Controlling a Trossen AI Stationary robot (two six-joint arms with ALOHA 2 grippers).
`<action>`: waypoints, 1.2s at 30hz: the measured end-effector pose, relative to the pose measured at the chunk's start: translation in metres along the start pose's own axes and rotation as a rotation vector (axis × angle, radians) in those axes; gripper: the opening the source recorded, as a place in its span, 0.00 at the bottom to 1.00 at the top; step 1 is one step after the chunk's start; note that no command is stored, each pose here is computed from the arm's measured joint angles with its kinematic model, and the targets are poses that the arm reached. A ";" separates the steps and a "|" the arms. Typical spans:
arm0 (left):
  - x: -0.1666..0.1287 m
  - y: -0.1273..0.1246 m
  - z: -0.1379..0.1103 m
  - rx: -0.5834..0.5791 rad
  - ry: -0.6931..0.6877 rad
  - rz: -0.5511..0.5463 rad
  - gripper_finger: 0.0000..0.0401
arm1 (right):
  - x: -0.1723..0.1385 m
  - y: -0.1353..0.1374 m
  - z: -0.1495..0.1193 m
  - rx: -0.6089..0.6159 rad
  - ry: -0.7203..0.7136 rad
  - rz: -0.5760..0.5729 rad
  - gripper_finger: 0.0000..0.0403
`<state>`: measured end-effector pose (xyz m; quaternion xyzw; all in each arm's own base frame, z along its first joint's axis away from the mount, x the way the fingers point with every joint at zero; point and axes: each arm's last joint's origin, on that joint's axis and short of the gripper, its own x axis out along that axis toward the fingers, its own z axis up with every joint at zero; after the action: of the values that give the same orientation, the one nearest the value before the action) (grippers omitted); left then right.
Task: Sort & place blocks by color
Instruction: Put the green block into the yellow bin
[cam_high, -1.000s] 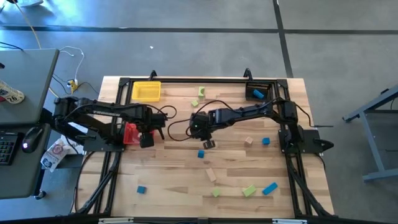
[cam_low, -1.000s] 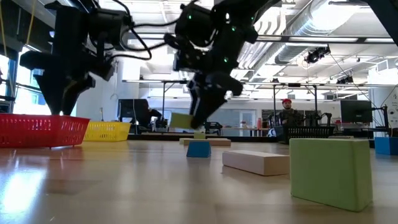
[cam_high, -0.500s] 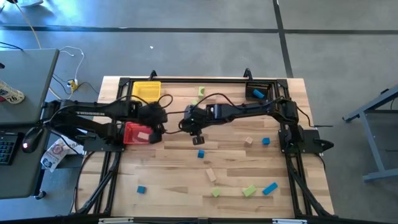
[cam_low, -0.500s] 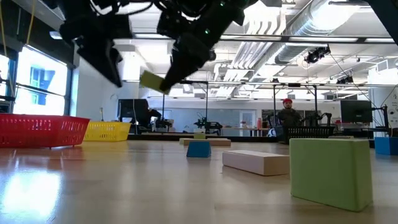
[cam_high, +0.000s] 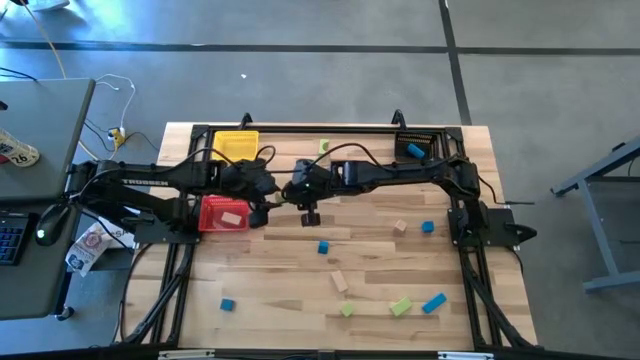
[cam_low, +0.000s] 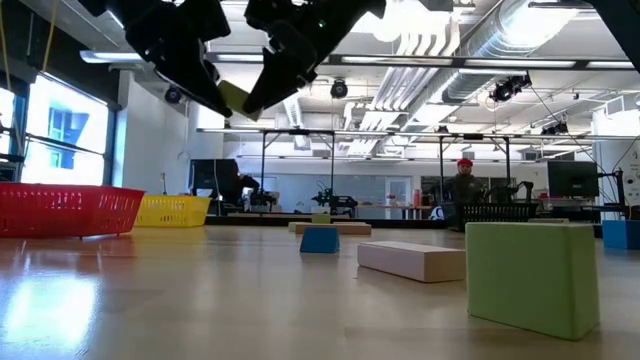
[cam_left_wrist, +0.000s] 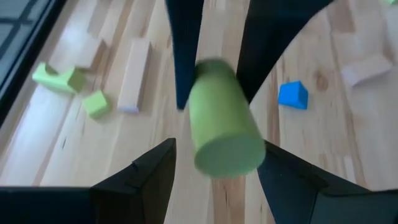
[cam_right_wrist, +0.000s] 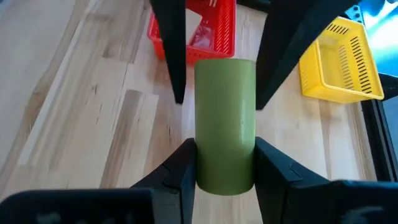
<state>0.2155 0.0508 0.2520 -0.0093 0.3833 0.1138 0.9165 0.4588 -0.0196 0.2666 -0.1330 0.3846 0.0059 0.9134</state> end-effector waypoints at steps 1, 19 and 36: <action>0.000 0.000 0.001 0.001 -0.016 -0.006 0.50 | 0.000 0.000 0.000 0.009 0.000 0.000 0.25; 0.002 0.000 0.006 -0.002 -0.056 0.010 0.26 | 0.000 0.000 -0.001 0.038 0.014 -0.011 0.25; 0.001 0.013 -0.003 0.084 0.057 0.308 0.25 | -0.001 -0.002 -0.012 -0.008 0.164 -0.135 0.53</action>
<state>0.2118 0.0634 0.2503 0.0849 0.4103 0.2365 0.8766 0.4493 -0.0244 0.2598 -0.1622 0.4482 -0.0651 0.8767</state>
